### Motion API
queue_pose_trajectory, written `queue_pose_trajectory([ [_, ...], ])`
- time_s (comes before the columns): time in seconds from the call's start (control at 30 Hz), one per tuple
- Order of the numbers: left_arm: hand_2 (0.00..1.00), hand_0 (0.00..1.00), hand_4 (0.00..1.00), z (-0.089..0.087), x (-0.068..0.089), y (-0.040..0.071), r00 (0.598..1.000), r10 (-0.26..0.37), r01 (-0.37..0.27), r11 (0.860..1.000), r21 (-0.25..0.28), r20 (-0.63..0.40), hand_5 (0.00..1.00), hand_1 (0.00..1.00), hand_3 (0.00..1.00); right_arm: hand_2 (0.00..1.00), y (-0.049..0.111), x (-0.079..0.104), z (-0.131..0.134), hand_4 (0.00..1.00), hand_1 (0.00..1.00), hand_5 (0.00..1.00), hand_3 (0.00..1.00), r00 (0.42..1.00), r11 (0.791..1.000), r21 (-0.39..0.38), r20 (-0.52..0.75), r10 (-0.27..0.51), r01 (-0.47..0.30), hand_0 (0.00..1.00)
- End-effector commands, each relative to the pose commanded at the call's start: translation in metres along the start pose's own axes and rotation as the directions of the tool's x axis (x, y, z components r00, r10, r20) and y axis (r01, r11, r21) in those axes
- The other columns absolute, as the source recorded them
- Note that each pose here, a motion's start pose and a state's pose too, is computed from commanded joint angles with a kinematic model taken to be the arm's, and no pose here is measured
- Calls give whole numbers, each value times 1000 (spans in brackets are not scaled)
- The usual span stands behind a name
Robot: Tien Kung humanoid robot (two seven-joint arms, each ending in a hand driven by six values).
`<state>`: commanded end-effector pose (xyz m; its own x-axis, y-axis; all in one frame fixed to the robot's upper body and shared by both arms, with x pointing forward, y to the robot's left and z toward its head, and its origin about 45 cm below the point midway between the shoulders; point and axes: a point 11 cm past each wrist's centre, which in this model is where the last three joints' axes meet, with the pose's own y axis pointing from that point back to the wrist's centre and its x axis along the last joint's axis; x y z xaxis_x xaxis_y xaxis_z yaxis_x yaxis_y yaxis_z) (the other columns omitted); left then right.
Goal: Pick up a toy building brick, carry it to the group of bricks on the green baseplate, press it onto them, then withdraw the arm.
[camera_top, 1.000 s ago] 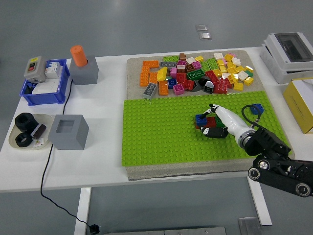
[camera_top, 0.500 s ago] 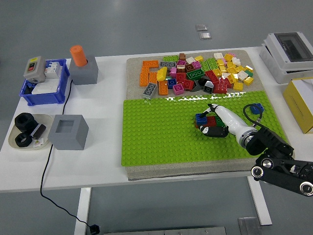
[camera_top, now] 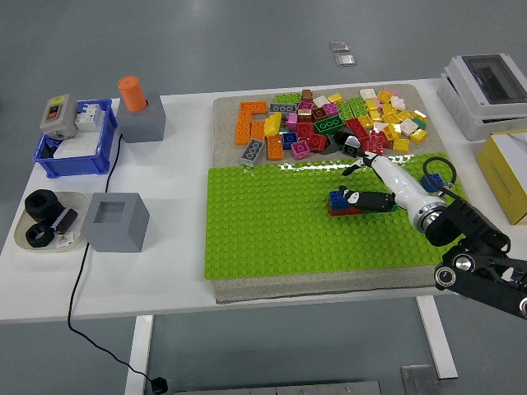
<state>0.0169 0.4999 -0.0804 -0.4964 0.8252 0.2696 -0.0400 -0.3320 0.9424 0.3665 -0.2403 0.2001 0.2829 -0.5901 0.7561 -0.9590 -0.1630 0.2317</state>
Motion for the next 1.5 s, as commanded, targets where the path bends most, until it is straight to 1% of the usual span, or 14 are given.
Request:
queue_pose_trajectory([
  [0.1, 819, 807, 887, -1, 1, 0, 1000, 5, -5, 1000, 3, -2, 491, 850, 628, 998, 2, 30, 15, 665, 993, 285, 671, 996, 996, -16, -40, 83, -84, 998],
  [0.13, 819, 807, 886, -1, 1, 0, 1000, 6, -6, 1000, 3, -2, 487, 850, 631, 998, 3, 38, 19, 789, 991, 202, 827, 993, 994, -21, -58, 104, -105, 998],
  [0.23, 819, 807, 886, 0, 2, 0, 1000, 9, -9, 1000, 2, -5, 487, 850, 631, 998, 5, 68, 41, 789, 991, 202, 827, 973, 984, -49, -166, 162, -173, 998],
  [0.3, 819, 807, 886, 0, 2, 0, 1000, 11, -11, 1000, 2, -6, 487, 850, 631, 998, 4, 82, 52, 789, 991, 202, 827, 955, 979, -67, -243, 171, -192, 998],
  [0.33, 820, 807, 885, 1, 3, 0, 1000, 13, -13, 1000, 1, -7, 485, 850, 637, 951, 3, 89, 57, 839, 937, 173, 947, 944, 977, -77, -282, 170, -199, 998],
  [0.43, 820, 807, 885, 3, 6, 1, 1000, 23, -23, 1000, 2, -7, 485, 850, 637, 951, -3, 101, 65, 839, 937, 173, 947, 918, 974, -101, -366, 153, -203, 998],
  [0.5, 820, 807, 885, 5, 7, 1, 1000, 28, -28, 1000, -1, -9, 485, 850, 637, 951, -9, 104, 68, 839, 937, 173, 947, 905, 973, -128, -407, 123, -190, 998],
  [0.53, 821, 807, 886, 6, 7, 1, 1000, 29, -29, 1000, -2, -9, 485, 850, 645, 728, -12, 105, 69, 944, 781, 231, 998, 901, 973, -139, -420, 111, -184, 998],
  [0.67, 821, 807, 886, 9, 7, 1, 999, 30, -30, 1000, -4, -10, 485, 850, 645, 728, -21, 105, 66, 944, 781, 231, 998, 886, 976, -155, -458, 65, -152, 998],
  [0.73, 822, 809, 889, 9, 7, 2, 999, 31, -31, 1000, -4, -11, 480, 850, 646, 663, -21, 101, 67, 974, 736, 254, 956, 878, 978, -165, -477, 35, -129, 998],
  [0.9, 822, 809, 889, 12, 9, 2, 999, 35, -36, 999, -11, -15, 480, 850, 646, 663, -19, 97, 72, 974, 736, 254, 956, 865, 978, -187, -502, -15, -91, 998],
  [0.93, 825, 810, 889, 13, 10, 2, 999, 37, -37, 999, -12, -15, 475, 851, 647, 998, -18, 97, 72, 984, 998, 258, 850, 863, 978, -191, -504, -23, -85, 998],
  [1.2, 829, 814, 888, 16, 11, 3, 999, 42, -42, 999, -15, -13, 475, 856, 650, 998, -16, 93, 75, 984, 998, 254, 813, 861, 975, -217, -505, -66, -52, 998],
  [1.5, 833, 820, 889, 15, 11, 3, 999, 43, -43, 999, -1, -7, 472, 862, 653, 998, -35, 104, 76, 980, 998, 248, 806, 816, 965, -256, -569, -107, -52, 998],
])
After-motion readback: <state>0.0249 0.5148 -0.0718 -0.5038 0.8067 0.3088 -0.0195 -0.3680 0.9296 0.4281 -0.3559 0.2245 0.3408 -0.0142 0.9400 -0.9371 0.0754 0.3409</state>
